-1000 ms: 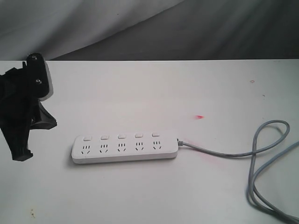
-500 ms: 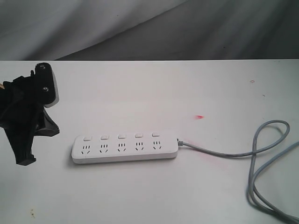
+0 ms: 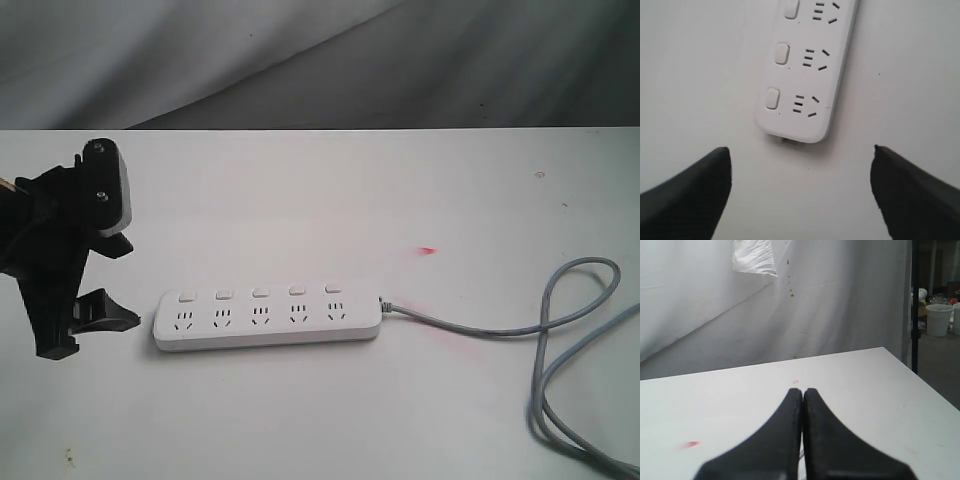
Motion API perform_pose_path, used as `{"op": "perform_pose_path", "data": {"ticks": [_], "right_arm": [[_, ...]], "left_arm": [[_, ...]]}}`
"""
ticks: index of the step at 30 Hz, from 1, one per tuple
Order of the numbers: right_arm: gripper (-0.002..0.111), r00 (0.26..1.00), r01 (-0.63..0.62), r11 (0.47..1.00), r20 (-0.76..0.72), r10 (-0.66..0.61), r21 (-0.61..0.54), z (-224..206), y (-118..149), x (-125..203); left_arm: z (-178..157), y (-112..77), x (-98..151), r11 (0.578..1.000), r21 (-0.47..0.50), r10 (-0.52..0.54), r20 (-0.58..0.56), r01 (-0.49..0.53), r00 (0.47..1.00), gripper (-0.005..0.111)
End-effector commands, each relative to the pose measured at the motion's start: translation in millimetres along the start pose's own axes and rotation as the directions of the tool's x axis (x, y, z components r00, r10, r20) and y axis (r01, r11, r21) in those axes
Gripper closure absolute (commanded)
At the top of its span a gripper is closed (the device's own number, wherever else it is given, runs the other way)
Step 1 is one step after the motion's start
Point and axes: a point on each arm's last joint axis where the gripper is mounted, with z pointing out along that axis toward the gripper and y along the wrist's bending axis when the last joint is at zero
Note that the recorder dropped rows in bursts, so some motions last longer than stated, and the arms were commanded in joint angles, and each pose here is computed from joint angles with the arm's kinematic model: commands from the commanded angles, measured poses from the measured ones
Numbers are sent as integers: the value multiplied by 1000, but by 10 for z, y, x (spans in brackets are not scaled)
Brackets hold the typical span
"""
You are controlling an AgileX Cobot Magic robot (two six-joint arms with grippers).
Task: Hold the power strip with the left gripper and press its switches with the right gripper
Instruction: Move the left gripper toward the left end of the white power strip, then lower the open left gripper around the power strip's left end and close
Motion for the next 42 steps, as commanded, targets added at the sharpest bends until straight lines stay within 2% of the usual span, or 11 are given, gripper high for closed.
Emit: {"op": "perform_pose_path", "data": {"ticks": [1,4,11,17,24,31,36,42], "right_arm": [[108,1000,0,1000,1,0,6,-1,-5,8],[108,1000,0,1000,1,0,6,-1,-5,8],[108,1000,0,1000,1,0,6,-1,-5,8],[108,1000,0,1000,1,0,6,-1,-5,8],[108,1000,0,1000,1,0,6,-1,-5,8],[108,1000,0,1000,1,0,6,-1,-5,8],[108,1000,0,1000,1,0,6,-1,-5,8],[108,1000,0,1000,1,0,6,-1,-5,8]], "left_arm": [[101,15,-31,999,30,-15,30,15,999,33],[194,28,-30,998,57,21,60,-24,998,33],[274,147,86,996,88,0,184,-17,983,33],[352,246,235,995,101,-17,247,-9,969,33],[597,260,300,990,129,16,261,-51,965,33],[696,294,339,993,117,-23,244,-6,970,33],[705,338,359,997,71,-27,222,11,975,24],[848,322,418,993,112,-51,203,29,978,23]]}}
